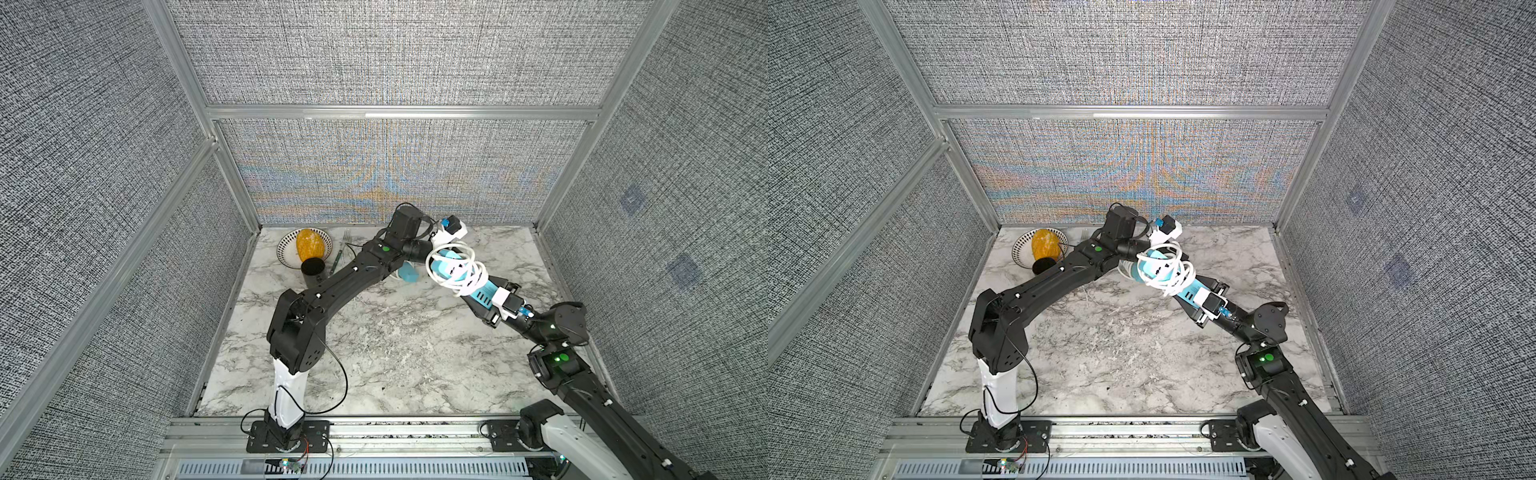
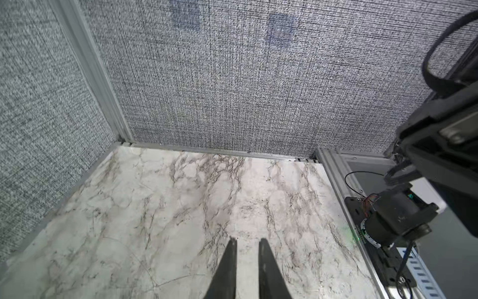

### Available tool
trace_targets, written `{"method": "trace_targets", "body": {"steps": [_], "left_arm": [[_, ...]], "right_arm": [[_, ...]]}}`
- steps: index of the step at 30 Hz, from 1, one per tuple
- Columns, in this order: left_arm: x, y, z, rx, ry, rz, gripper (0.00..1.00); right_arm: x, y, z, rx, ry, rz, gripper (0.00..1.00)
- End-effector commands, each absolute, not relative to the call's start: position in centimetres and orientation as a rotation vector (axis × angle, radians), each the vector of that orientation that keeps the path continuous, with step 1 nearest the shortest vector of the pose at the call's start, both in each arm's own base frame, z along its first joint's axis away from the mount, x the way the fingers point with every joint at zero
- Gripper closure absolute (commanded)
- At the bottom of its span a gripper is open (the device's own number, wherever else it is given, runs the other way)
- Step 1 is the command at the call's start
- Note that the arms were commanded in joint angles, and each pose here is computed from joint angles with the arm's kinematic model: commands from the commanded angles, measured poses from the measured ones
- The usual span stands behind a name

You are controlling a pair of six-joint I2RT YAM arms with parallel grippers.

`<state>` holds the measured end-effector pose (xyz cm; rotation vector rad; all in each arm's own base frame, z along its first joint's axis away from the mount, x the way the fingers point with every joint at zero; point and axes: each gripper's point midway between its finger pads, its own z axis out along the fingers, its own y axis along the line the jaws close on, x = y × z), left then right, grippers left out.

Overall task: Wrap the cord around the power strip
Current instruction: Wrap the power cord around the power strip, then place the power strip at the center of the board.

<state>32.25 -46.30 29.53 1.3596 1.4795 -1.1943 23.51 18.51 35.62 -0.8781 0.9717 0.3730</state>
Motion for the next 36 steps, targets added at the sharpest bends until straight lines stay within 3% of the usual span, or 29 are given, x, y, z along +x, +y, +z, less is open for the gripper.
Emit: {"method": "trace_targets", "body": {"steps": [1, 20, 36], "left_arm": [[33.1, -45.8, 29.3, 1.258, 1.610, -1.193, 0.84], [35.0, -45.8, 17.9, 0.953, 2.123, -1.244, 0.87], [32.4, -45.8, 11.0, 1.065, 2.277, -1.104, 0.89]], "right_arm": [[24.8, 16.1, 37.4, -0.709, 0.952, 0.246, 1.00], [29.2, 10.3, 26.5, -0.196, 1.358, 0.159, 1.00], [32.0, 10.0, 18.3, -0.044, 1.682, 0.134, 1.00]]}}
